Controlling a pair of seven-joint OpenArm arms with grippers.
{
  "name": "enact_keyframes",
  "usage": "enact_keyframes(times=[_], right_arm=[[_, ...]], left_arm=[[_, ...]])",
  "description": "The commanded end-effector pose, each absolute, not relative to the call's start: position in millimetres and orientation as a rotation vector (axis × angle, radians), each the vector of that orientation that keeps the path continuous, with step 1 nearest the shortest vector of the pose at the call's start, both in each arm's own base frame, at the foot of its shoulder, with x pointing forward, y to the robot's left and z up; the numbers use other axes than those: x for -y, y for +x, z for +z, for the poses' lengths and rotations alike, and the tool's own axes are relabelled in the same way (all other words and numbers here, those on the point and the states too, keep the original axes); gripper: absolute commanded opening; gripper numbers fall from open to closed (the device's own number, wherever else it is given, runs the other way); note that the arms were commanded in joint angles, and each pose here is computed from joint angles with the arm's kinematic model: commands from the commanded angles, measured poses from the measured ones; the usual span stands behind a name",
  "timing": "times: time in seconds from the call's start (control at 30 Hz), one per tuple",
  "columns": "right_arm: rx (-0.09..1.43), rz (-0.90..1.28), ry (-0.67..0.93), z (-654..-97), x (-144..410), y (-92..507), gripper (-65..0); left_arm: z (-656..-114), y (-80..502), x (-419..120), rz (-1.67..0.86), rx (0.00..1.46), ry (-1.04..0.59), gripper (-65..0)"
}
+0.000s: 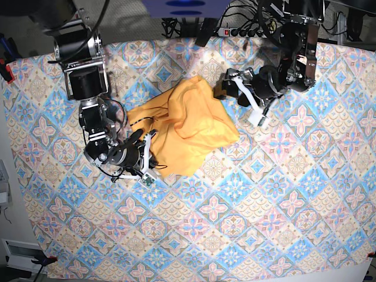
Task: Fold the T-shirt properly
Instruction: 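Regrasp the shirt's sides with both grippers and lay it flatter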
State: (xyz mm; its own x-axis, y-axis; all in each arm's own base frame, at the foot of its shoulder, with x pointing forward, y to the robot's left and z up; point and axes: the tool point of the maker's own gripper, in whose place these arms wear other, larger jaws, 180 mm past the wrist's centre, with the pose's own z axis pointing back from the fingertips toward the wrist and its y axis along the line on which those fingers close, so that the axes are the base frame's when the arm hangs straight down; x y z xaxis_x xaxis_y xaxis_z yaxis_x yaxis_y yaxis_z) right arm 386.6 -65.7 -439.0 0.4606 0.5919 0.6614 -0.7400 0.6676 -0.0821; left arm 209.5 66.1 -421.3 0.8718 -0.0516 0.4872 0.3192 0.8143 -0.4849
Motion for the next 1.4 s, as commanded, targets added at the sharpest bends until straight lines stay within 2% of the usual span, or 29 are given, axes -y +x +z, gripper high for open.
enact_keyframes(times=[0.0, 0.27, 0.43, 0.63, 1.0, 1.17, 1.37], right_arm=[[0.781, 0.819, 0.228, -419, 64, 407, -62.0], [0.749, 0.806, 0.212, -426, 78, 409, -62.0], [0.743, 0.794, 0.177, -428, 94, 410, -62.0], [0.714, 0.792, 0.157, -434, 107, 404, -62.0], [0.628, 0.812, 0.152, -465, 121, 353, -62.0], [0.594, 0.852, 0.134, -466, 115, 326, -62.0], [0.55, 0.882, 0.124, -472, 116, 290, -62.0]], left_arm=[[-410, 215, -49, -0.227, 0.517, -0.64, -15.8], [-418, 196, -9, -0.284, 0.451, -0.711, -15.8], [-446, 197, -14, -0.264, 0.418, -0.653, -15.8], [-449, 212, -19, -0.314, 0.452, -0.569, -15.8], [-452, 241, -51, -0.417, 0.495, -0.364, -15.8], [-463, 259, -60, -0.416, 0.477, -0.323, -15.8], [-454, 281, -61, -0.415, 0.537, -0.318, -15.8]])
